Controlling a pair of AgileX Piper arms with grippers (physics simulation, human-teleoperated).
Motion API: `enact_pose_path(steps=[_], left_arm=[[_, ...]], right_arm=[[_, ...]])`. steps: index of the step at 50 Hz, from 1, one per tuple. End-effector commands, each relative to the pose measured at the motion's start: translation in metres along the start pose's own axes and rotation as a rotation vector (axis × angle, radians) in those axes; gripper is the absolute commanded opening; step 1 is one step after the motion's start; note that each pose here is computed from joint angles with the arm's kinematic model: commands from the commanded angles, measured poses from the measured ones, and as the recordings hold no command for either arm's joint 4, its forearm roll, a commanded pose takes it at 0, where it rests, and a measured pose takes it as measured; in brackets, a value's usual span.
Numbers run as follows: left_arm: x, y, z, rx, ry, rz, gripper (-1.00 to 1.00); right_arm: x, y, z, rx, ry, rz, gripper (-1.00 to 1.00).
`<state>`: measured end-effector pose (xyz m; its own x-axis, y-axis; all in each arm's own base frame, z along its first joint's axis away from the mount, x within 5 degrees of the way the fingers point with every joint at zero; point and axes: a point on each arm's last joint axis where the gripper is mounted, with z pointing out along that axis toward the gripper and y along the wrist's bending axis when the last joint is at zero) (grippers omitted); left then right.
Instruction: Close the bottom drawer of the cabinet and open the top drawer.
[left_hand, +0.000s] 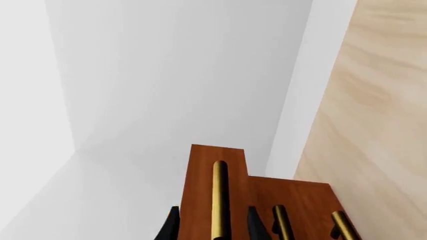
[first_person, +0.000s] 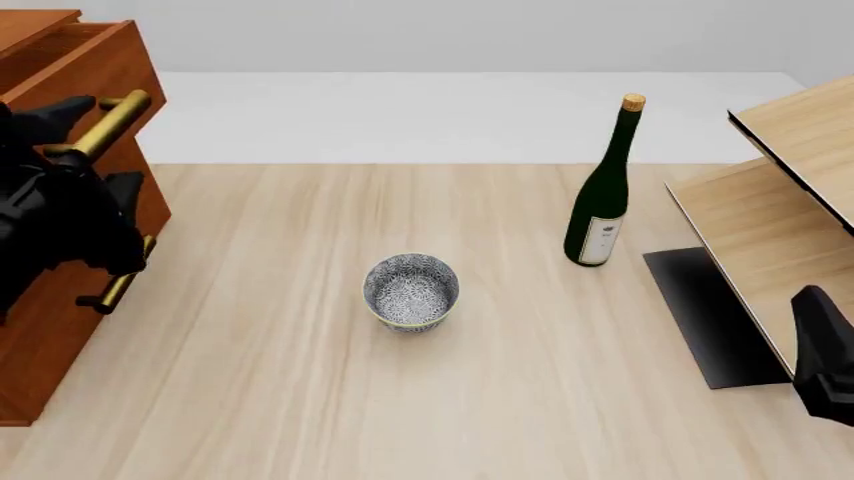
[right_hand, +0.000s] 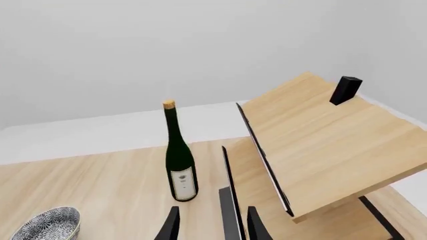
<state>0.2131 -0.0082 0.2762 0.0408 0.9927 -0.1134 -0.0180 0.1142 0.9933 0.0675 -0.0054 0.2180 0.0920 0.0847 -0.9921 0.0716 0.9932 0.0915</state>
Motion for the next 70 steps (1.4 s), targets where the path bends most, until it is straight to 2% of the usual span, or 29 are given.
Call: enact_pose_path(steps=[1,27,28,33,36,38,39,40,42,45,48,49,51,52,55,57,58,59,60,61,62,63,64,66,67,68,70], left_arm=[[-0.006,-0.002,0.000,0.018,-0.027,-0.018,1.00],[-0.018,0.009,0.003,0.014,-0.074,-0.041,1.00],[-0.022,0.018,0.010,0.013,-0.087,-0.072,1.00],[-0.025,0.032,0.012,-0.001,-0.095,-0.099,1.00],[-0.031,0.047,0.012,0.008,-0.114,-0.156,1.00],[-0.030,0.048,0.011,-0.004,-0.109,-0.143,1.00],[-0.031,0.052,0.012,-0.003,-0.113,-0.156,1.00],[-0.031,0.064,0.011,-0.002,-0.109,-0.206,1.00],[-0.029,0.069,0.008,-0.031,-0.102,-0.198,1.00],[-0.031,0.092,0.003,-0.039,-0.109,-0.260,1.00],[-0.032,0.099,0.001,-0.041,-0.113,-0.278,1.00],[-0.034,0.111,-0.003,-0.050,-0.118,-0.305,1.00],[-0.035,0.123,-0.006,-0.060,-0.122,-0.339,1.00],[-0.035,0.137,-0.009,-0.058,-0.118,-0.391,1.00],[-0.036,0.147,-0.011,-0.062,-0.125,-0.423,1.00],[-0.038,0.160,-0.009,-0.018,-0.113,-0.511,1.00],[-0.037,0.173,-0.013,-0.019,-0.104,-0.579,1.00],[-0.032,0.171,-0.015,-0.023,-0.079,-0.562,1.00],[-0.032,0.179,-0.016,-0.015,-0.074,-0.608,1.00],[-0.034,0.183,-0.012,0.028,-0.063,-0.655,1.00],[-0.038,0.183,-0.013,0.027,-0.084,-0.646,1.00],[-0.034,0.182,-0.015,0.018,-0.064,-0.631,1.00],[-0.034,0.192,-0.014,0.042,-0.046,-0.703,1.00],[-0.038,0.195,-0.012,0.066,-0.057,-0.716,1.00],[-0.038,0.202,-0.010,0.094,-0.034,-0.780,1.00],[-0.041,0.203,-0.005,0.123,-0.034,-0.798,1.00],[-0.042,0.211,-0.005,0.132,-0.024,-0.843,1.00]], right_arm=[[0.000,0.000,0.001,0.003,0.000,0.004,1.00],[0.000,0.000,0.000,0.004,-0.001,0.003,1.00],[0.000,0.000,0.000,0.004,0.000,0.003,1.00],[0.000,0.000,-0.001,0.001,0.000,0.003,1.00],[0.000,0.000,-0.001,0.002,-0.001,0.004,1.00],[0.000,0.000,0.000,0.001,0.000,0.004,1.00],[0.000,0.000,0.000,0.001,0.000,0.004,1.00],[0.000,0.000,0.000,0.001,0.000,0.005,1.00],[0.000,0.000,0.000,0.000,0.000,0.004,1.00],[0.000,0.000,0.000,-0.003,0.000,0.003,1.00],[0.000,0.000,0.000,-0.005,0.000,0.002,1.00],[0.000,0.000,0.000,-0.006,0.000,0.001,1.00],[0.000,0.000,-0.001,-0.007,0.000,0.001,1.00],[0.000,0.000,-0.001,-0.007,-0.001,0.000,1.00],[0.000,0.000,-0.001,-0.006,-0.001,0.001,1.00],[0.000,0.000,-0.001,-0.006,-0.001,0.002,1.00],[0.000,0.000,-0.001,-0.005,0.000,0.006,1.00],[0.000,0.000,-0.001,-0.006,0.000,0.006,1.00],[0.000,0.000,-0.001,-0.007,0.000,0.006,1.00],[0.000,0.001,-0.001,-0.008,0.001,0.006,1.00],[0.000,0.001,-0.001,-0.009,0.001,0.006,1.00],[0.000,0.001,-0.001,-0.010,0.001,0.007,1.00],[0.000,0.001,-0.001,-0.011,0.001,0.007,1.00],[0.000,0.001,-0.001,-0.011,0.001,0.008,1.00],[0.000,0.001,-0.001,-0.012,0.001,0.008,1.00],[0.000,0.001,-0.001,-0.012,0.001,0.008,1.00],[0.000,0.001,-0.001,-0.010,0.001,0.010,1.00]])
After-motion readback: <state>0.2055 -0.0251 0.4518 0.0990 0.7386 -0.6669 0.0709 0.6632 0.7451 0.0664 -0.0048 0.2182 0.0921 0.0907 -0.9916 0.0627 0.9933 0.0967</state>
